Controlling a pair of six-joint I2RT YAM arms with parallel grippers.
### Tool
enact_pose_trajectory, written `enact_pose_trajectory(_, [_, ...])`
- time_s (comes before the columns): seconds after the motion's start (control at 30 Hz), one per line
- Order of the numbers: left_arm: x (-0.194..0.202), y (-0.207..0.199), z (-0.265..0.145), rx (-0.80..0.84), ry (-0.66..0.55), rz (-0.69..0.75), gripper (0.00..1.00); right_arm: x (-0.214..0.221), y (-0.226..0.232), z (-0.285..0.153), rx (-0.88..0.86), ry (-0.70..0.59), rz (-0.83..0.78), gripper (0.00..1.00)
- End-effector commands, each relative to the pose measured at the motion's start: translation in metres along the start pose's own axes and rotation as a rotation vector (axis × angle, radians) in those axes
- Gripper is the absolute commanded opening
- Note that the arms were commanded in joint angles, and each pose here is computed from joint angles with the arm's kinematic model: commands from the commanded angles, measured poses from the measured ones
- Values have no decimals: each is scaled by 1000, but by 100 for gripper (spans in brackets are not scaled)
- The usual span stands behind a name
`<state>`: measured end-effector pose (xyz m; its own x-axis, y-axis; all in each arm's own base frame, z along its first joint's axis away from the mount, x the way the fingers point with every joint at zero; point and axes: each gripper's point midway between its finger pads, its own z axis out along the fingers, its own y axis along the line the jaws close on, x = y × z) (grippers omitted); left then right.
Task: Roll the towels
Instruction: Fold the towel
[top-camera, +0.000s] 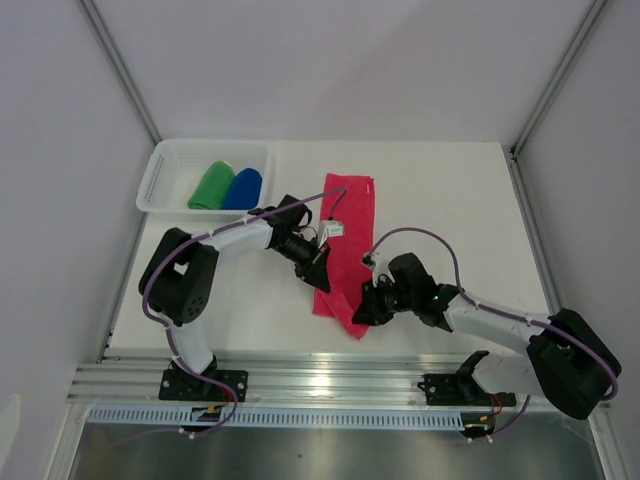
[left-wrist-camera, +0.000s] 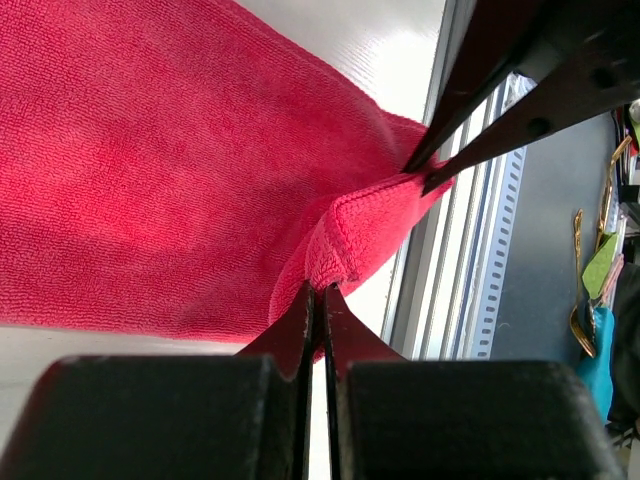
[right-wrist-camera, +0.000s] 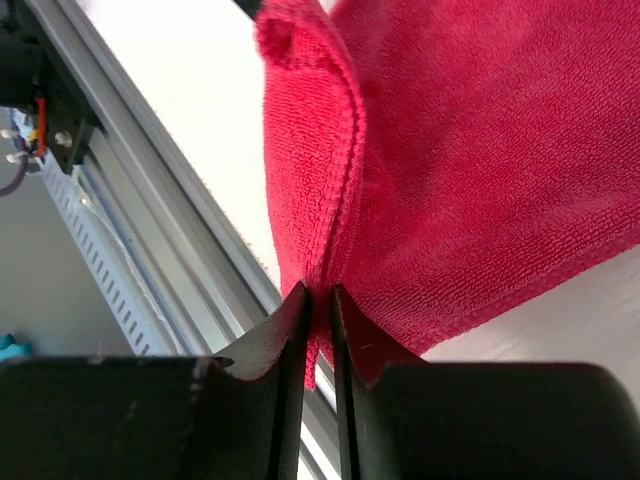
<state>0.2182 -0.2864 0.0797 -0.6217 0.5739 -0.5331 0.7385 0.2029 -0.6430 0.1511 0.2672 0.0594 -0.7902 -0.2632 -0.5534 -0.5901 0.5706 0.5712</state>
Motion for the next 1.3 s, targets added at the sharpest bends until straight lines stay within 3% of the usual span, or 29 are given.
enact_pose_trajectory(0.0, [-9, -11, -8, 18, -39, 17, 1, -8, 6, -10, 2, -61, -19, 17])
enact_pose_trajectory(0.17, [-7, -10, -7, 14, -38, 6, 1, -9, 6, -15, 12, -91, -6, 18])
enact_pose_trajectory(0.2, [-8, -10, -8, 10, -40, 8, 1, -9, 6, -15, 13, -93, -3, 22])
enact_pose_trajectory(0.23, [-9, -10, -8, 11, -42, 9, 1, -8, 6, -15, 12, -88, 0, 35])
enact_pose_trajectory(0.37, [-11, -11, -8, 18, -46, 4, 1, -13, 11, -8, -21, -99, -13, 45])
enact_pose_trajectory(0.53, [-15, -17, -10, 37, -58, 7, 1, -22, 11, 7, -26, -91, -23, 47])
enact_pose_trajectory(0.87, [-15, -71, -25, 245, -100, 80, 1, -45, 15, 3, -16, -152, -84, 52])
enact_pose_trajectory(1.1, [-7, -70, -25, 235, -96, 93, 1, -51, 25, -21, -21, -243, -177, 55])
enact_pose_trajectory(1.27, [-11, -66, -23, 218, -101, 87, 1, -61, 39, -15, -81, -276, -210, 55])
